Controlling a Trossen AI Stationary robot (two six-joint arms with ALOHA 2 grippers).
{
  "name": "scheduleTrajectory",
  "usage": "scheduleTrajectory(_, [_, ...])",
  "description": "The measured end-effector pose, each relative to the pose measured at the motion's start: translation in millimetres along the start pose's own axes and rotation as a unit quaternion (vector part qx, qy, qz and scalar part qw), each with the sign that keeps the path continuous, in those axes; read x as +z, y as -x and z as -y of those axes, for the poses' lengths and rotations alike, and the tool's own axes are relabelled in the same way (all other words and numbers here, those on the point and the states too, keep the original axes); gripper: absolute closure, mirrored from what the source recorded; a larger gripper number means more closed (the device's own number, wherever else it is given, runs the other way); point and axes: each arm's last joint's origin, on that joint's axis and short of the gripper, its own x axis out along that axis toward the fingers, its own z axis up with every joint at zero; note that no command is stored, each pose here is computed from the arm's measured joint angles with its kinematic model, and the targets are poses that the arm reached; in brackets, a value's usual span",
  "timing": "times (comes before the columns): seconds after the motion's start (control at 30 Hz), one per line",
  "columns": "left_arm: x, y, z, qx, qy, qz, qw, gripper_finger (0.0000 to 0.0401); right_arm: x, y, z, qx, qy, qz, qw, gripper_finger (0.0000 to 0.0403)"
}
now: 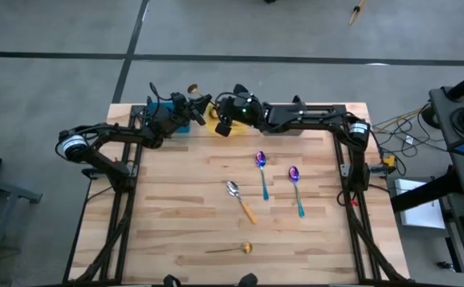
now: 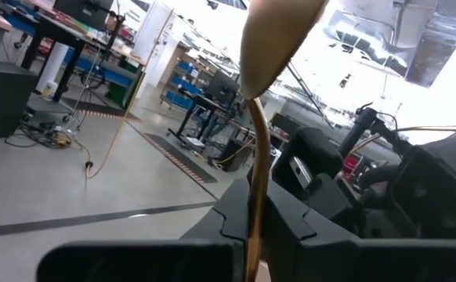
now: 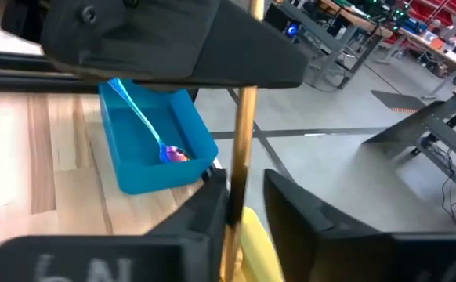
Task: Sort silverware by color (type)
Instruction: Put the gold spoon into the yellow bin
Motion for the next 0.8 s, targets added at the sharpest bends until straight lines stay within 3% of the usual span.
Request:
scheduleTrajectory(0.13, [-0.1,-0.1,-0.2,0.000,-0.001,0.000,1.000,0.0397,-0.7,-0.4,-0.4,-0.001,0.002,-0.002,1.000,0.0380])
scheduleTrajectory(0.4, [-3.0,0.0,-1.6,0.003,-0.019,-0.018,1.000,0.0388,-2.9,-0.4,-0.9,0.004,0.005,-0.013,1.000,0.0387])
scheduleTrajectory(0.6, [-5.5,0.2,-2.9,-0.011,-0.042,-0.040,0.998,0.0325,0.7,0.5,2.6,0.007,0.009,-0.029,1.000,0.0388])
scheduleTrajectory(0.8, [-15.9,2.4,-11.5,0.015,-0.087,-0.108,0.990,0.0248,11.0,3.4,19.4,0.009,0.022,-0.071,0.997,0.0389])
